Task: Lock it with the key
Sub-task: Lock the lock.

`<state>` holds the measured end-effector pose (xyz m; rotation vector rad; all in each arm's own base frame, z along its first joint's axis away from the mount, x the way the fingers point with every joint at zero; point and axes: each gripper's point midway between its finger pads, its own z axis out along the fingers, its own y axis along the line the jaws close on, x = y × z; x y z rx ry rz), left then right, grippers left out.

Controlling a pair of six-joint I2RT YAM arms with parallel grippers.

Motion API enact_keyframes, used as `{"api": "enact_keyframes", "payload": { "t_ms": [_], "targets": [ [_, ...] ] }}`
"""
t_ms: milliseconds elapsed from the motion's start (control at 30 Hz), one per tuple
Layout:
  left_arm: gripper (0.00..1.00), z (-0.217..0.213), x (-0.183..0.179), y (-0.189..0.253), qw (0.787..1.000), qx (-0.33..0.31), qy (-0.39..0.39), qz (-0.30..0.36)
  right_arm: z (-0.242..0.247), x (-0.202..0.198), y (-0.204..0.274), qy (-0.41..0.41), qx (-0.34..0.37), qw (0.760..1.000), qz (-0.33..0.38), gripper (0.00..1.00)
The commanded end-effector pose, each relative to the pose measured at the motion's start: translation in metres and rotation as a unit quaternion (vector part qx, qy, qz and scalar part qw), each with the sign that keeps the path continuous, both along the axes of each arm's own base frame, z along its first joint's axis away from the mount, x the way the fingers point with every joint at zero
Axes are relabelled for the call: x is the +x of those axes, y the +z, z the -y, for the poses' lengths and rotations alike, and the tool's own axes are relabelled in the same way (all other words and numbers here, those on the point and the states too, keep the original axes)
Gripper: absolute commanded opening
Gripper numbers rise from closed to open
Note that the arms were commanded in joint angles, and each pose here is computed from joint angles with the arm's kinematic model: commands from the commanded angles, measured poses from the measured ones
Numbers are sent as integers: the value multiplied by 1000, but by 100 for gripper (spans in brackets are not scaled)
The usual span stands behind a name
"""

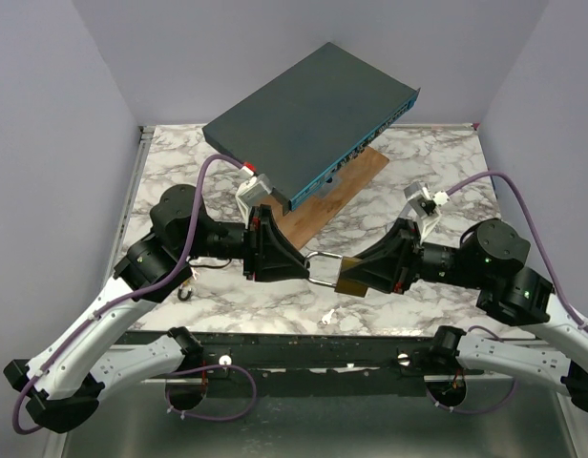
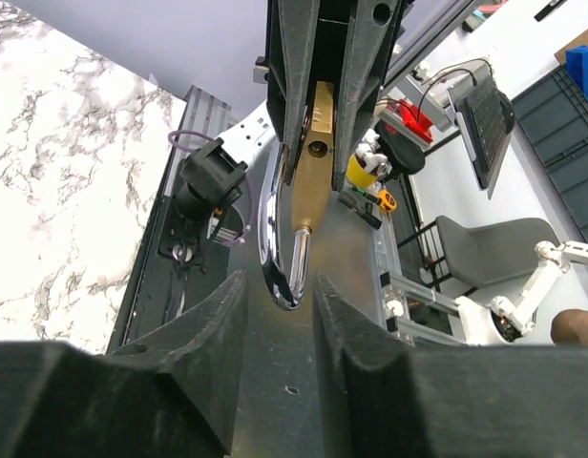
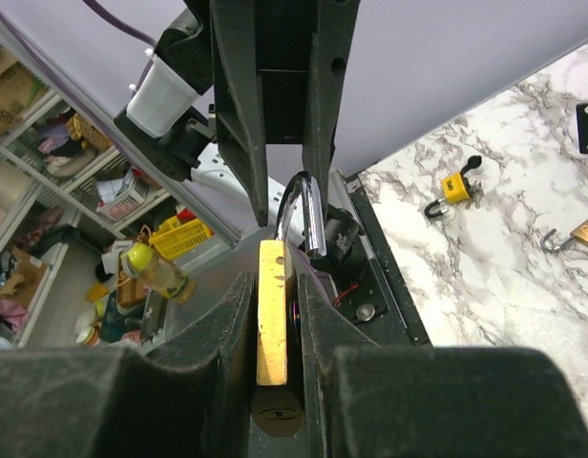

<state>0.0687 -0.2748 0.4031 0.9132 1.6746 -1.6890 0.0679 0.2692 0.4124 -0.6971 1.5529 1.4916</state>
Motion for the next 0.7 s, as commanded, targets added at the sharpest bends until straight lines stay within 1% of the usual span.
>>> {"api": "enact_keyframes", "payload": {
  "t_ms": [0,67,200,300,433,567,667],
  "targets": [
    [26,-3,3,10,1000,-8,15,21,7,-8,39,11,53,998,39,1],
    [20,-4,1,8,1000,-6,7,22,7,-6,39,5,52,998,40,1],
    [12,-5,-1,6,999,-10,4,31,1,-4,35,10,43,998,40,1],
    [11,-7,-2,4,999,-14,4,41,-3,-4,33,18,38,998,39,1],
    [18,-10,-4,3,998,-16,9,52,-4,-4,36,20,42,998,41,1],
    [17,-12,-3,5,997,-23,19,65,-5,-7,39,27,48,998,42,1],
    [11,-14,-2,7,996,-33,27,78,-7,-9,39,35,53,997,39,1]
  ]
}}
